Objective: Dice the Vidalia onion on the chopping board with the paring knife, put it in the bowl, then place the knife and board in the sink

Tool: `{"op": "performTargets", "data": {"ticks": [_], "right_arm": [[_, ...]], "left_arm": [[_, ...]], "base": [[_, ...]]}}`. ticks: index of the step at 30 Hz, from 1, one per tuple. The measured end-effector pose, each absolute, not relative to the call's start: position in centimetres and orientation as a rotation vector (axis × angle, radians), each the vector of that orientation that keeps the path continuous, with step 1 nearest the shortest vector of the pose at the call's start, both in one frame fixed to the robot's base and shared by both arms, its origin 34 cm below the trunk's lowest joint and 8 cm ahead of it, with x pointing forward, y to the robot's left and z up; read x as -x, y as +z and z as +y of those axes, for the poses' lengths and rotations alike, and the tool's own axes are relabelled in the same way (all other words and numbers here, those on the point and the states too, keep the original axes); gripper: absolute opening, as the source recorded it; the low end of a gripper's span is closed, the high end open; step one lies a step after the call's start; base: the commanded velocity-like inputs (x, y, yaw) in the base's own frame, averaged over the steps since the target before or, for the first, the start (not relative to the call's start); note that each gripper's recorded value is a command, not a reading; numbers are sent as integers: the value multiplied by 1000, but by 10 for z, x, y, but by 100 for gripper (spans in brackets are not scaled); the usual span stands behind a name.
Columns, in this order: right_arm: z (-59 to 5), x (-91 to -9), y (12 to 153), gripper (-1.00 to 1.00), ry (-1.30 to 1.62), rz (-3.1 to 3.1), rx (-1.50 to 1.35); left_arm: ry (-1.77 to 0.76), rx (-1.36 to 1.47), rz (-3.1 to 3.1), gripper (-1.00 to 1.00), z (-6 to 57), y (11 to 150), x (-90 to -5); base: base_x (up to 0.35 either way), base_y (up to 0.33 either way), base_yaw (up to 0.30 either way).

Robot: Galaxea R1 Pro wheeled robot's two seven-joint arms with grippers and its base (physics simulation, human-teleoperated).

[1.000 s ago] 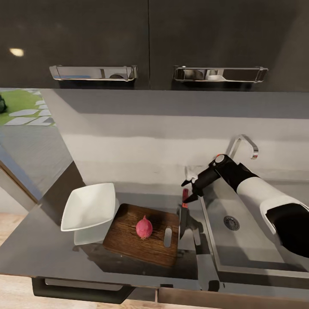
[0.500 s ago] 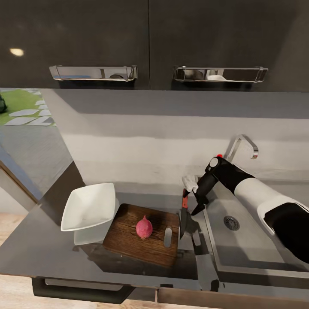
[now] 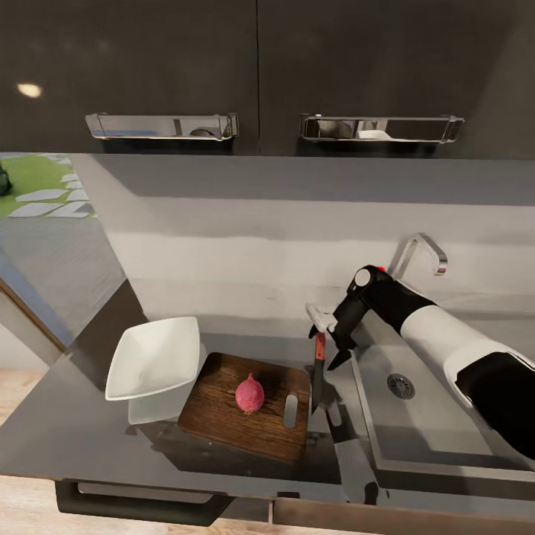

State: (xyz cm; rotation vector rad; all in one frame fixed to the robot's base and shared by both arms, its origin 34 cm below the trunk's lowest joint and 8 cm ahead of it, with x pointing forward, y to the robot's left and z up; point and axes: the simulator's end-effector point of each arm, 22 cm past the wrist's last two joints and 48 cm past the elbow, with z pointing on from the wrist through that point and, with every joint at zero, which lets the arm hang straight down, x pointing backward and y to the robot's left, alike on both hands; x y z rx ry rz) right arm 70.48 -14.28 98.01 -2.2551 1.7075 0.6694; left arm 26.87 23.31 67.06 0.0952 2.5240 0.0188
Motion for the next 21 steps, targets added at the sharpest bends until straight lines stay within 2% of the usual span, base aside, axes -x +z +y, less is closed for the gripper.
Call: {"op": "performTargets", "data": {"ticks": [7,21], "right_arm": [[-120,-699,981,100,667,1643,2317],[-118,-693,976,100,586,1572,2462]], "left_arm": [[24,-98,2536,100,235,668,-263],[33,-100,2557,100,239,665,-254]], "base": [[0,0,0],[0,0,0]]}}
